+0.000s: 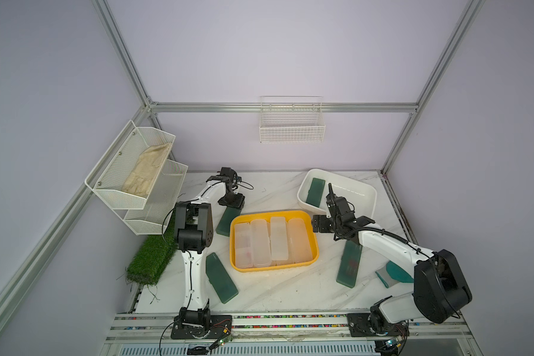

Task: Place the pencil cases by color into the storage box
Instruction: Pick up the pencil case from the center of the board.

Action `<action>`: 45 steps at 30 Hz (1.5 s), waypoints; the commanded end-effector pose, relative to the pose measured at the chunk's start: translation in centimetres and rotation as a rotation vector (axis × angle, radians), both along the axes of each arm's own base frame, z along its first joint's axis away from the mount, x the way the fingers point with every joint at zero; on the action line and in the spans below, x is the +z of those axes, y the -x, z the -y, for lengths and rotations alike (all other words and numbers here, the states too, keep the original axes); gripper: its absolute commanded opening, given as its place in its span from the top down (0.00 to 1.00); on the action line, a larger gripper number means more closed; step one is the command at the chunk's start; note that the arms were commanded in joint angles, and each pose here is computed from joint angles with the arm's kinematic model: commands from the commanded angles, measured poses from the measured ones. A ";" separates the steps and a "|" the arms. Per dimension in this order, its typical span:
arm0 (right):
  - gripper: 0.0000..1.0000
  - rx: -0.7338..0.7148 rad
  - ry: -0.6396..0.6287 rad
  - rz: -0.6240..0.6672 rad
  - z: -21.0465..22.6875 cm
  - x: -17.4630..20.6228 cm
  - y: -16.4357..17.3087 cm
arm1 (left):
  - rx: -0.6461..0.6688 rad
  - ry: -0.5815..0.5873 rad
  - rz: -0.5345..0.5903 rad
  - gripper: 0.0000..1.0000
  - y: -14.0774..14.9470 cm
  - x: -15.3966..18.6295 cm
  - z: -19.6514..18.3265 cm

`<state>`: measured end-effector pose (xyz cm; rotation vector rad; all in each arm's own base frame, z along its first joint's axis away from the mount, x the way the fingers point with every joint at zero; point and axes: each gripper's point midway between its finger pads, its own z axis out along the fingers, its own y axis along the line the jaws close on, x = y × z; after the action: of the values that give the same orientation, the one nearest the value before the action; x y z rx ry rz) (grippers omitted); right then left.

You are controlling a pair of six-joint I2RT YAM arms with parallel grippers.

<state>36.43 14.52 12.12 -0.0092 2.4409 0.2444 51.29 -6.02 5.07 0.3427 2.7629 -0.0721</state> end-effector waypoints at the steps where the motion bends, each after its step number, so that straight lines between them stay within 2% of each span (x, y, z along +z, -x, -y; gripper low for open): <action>1: 0.09 -0.003 -0.018 0.061 -0.1 1.7 -0.7 | 0.023 0.042 0.092 0.36 -1.7 4.2 -0.1; 11: 0.10 0.012 -0.044 0.088 -0.5 2.5 -0.9 | 0.041 0.051 0.161 0.37 -1.9 7.3 -0.4; 23: 0.10 0.057 -0.121 0.177 -1.8 5.2 -1.4 | 0.009 0.125 0.361 0.40 -2.0 16.1 0.6; 27: 0.10 0.095 -0.163 0.199 -2.8 5.9 -1.5 | -0.038 0.206 0.424 0.41 -1.5 19.2 2.1; 37: 0.09 0.282 -0.376 0.355 -6.6 11.2 -0.7 | -0.289 0.469 0.550 0.42 3.8 26.5 8.8; 45: 0.09 0.524 -0.503 0.499 -9.9 14.9 1.7 | -0.505 0.645 0.606 0.42 8.8 31.6 16.2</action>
<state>36.25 22.63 22.96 -0.2935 1.9743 0.8482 45.08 -19.21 33.37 0.6325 2.0127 -0.6764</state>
